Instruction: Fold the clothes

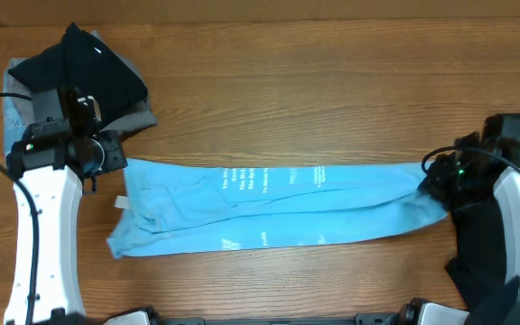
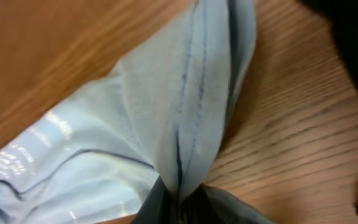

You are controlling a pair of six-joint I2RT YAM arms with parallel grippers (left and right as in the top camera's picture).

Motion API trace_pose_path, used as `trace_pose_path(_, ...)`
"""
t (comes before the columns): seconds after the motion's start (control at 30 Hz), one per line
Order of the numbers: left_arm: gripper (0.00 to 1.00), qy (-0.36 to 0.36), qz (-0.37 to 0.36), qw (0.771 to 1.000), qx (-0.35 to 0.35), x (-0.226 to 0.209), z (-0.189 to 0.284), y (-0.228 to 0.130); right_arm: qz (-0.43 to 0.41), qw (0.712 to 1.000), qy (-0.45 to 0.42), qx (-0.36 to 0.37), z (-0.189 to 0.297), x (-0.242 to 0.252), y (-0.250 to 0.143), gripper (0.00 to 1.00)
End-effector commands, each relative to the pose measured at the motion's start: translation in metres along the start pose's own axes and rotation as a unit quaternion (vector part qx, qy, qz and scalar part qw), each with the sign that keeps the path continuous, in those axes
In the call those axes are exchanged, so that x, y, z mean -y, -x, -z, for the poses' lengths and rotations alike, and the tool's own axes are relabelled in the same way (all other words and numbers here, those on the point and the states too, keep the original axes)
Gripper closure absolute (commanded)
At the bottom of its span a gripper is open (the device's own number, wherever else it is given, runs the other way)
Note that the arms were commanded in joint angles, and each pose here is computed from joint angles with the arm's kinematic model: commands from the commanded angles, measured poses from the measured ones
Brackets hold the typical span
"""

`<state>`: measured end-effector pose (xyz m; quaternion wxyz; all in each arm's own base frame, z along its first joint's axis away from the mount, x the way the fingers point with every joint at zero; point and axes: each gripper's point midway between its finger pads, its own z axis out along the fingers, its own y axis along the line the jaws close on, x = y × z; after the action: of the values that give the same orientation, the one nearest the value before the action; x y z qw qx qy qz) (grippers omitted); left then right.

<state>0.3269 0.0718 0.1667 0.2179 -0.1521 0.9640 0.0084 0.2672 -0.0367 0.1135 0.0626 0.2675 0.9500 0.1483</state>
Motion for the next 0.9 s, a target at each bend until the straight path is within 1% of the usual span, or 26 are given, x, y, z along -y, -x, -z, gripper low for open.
trace_pose_path(0.0, 0.48, -0.009, -0.018, 0.999, 0.044, 0.005, 0.026, 0.014, 0.023, 0.999, 0.02, 0.02, 0.017, -0.024, 0.001, 0.96)
trace_pose_path(0.13, 0.48, -0.009, -0.018, 0.999, 0.049, 0.005, 0.034, 0.011, 0.065, 0.996, 0.052, -0.021, 0.005, -0.075, -0.03, 0.96)
trace_pose_path(0.17, 0.48, -0.009, -0.018, 0.999, 0.048, 0.005, 0.034, 0.01, 0.069, 0.996, 0.054, -0.024, 0.003, -0.082, -0.034, 0.96)
trace_pose_path(0.27, 0.48, -0.009, -0.017, 0.999, 0.039, 0.005, 0.034, 0.005, 0.124, 0.989, 0.072, -0.036, -0.01, -0.13, -0.063, 0.96)
trace_pose_path(0.37, 0.48, -0.008, -0.017, 0.999, 0.03, 0.004, 0.034, 0.001, 0.151, 0.983, 0.091, -0.042, -0.022, -0.169, -0.087, 0.96)
trace_pose_path(0.47, 0.48, -0.007, -0.017, 0.999, 0.026, 0.004, 0.034, -0.001, 0.164, 0.981, 0.085, -0.058, -0.047, -0.199, -0.119, 0.96)
trace_pose_path(0.5, 0.48, -0.007, -0.017, 1.0, 0.025, 0.004, 0.034, -0.001, 0.165, 0.981, 0.081, -0.063, -0.054, -0.203, -0.125, 0.96)
trace_pose_path(0.57, 0.48, -0.007, -0.017, 1.0, 0.025, 0.004, 0.034, -0.001, 0.178, 0.978, 0.07, -0.084, -0.08, -0.218, -0.149, 0.96)
trace_pose_path(0.7, 0.48, -0.007, -0.017, 1.0, 0.021, 0.004, 0.034, -0.003, 0.183, 0.975, 0.074, -0.105, -0.112, -0.239, -0.18, 0.96)
trace_pose_path(0.87, 0.48, -0.007, -0.017, 1.0, 0.02, 0.004, 0.034, -0.004, 0.171, 0.976, 0.087, -0.102, -0.118, -0.251, -0.184, 0.96)
